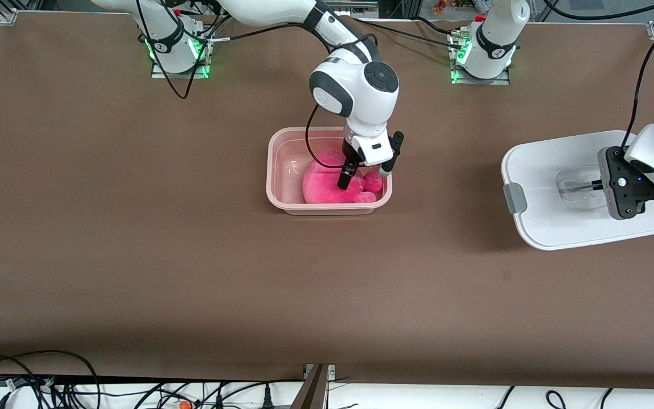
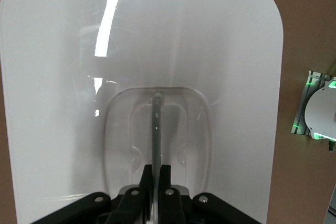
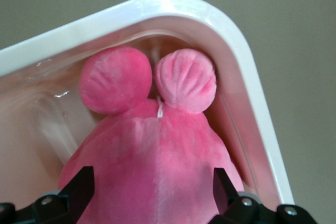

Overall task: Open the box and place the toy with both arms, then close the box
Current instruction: 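Lower the pink toy into the open box and release it, then raise the right gripper out of the box and withdraw it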

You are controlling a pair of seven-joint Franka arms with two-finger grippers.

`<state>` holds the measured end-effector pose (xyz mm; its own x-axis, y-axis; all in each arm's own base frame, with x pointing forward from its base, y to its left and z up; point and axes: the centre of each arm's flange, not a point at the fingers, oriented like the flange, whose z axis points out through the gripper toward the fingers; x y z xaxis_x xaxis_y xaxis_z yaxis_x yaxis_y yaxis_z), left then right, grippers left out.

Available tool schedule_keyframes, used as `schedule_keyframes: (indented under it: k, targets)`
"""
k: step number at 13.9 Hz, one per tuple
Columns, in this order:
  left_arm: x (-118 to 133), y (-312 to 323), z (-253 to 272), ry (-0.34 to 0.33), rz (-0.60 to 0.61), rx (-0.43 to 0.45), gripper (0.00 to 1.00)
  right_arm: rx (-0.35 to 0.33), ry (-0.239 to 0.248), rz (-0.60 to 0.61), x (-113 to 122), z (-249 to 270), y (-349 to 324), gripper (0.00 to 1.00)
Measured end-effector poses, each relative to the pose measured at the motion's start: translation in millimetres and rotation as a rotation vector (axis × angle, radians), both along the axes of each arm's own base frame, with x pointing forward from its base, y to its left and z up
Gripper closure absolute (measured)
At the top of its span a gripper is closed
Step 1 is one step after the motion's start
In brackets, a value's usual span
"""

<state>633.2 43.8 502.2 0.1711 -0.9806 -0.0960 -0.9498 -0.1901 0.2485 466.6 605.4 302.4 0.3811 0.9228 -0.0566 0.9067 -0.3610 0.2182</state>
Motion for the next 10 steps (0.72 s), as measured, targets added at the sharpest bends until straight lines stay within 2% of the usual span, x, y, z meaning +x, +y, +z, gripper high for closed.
schedule_keyframes:
  k: [2,4,6,8,10]
  targets:
    - [0.0,0.0,0.0,0.000,0.000,0.000,0.93,-0.009,-0.010,-0.037,12.5,16.1,-9.6,0.00]
    - [0.0,-0.2,-0.1,0.000,0.000,0.000,0.93,0.035,-0.030,-0.121,48.7,58.1,-40.3,0.00]
    - [0.0,-0.7,-0.1,0.001,-0.001,0.000,0.93,0.079,-0.017,-0.232,87.6,121.2,-95.3,0.00]
    - [0.0,-0.9,-0.6,0.003,-0.001,-0.001,0.93,0.071,0.004,-0.326,101.6,179.9,-151.8,0.00]
    - [-1.1,-9.9,-2.8,0.019,-0.014,-0.015,0.93,0.085,0.012,-0.408,103.5,219.8,-203.8,0.00]
